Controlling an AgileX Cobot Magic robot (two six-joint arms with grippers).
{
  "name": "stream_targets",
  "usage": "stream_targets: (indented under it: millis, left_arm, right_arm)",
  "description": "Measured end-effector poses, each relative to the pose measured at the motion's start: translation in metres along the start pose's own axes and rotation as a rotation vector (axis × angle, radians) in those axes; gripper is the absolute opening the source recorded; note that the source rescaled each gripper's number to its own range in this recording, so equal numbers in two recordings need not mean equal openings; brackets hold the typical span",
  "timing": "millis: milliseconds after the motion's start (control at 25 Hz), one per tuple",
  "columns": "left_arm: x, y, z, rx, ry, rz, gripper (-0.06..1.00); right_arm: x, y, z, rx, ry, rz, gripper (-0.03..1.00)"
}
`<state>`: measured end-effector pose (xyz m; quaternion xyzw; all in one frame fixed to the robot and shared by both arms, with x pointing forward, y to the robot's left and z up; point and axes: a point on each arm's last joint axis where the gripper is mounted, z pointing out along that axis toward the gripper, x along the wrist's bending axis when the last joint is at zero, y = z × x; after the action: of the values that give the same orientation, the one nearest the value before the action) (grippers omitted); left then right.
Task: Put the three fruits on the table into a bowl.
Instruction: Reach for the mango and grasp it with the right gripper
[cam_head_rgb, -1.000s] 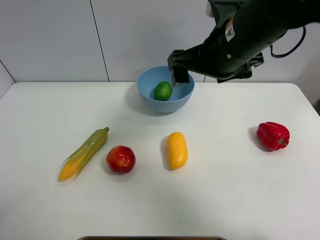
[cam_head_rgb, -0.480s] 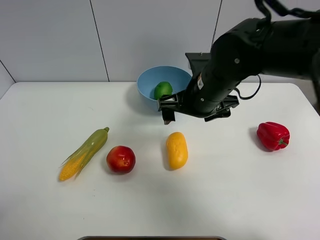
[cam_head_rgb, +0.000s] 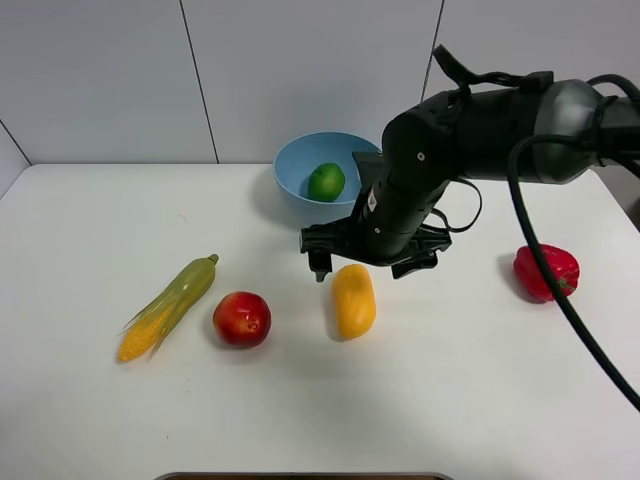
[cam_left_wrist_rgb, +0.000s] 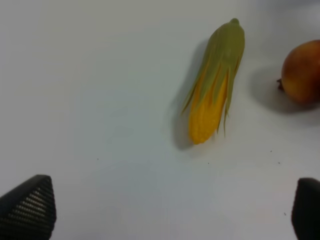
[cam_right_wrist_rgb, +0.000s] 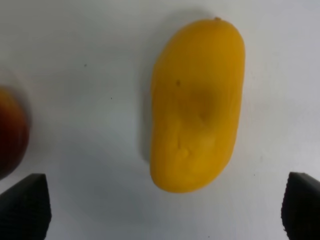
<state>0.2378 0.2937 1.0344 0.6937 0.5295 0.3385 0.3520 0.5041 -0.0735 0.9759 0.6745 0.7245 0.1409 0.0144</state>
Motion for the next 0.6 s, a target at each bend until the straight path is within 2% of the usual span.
stream_targets:
  millis: [600]
  left_arm:
    - [0.000,0.000,0.000,0.000,0.000,0.000,0.99]
  right_arm:
    - [-0.002,0.001,0.047,0.057,-0.046,0.045,1.00]
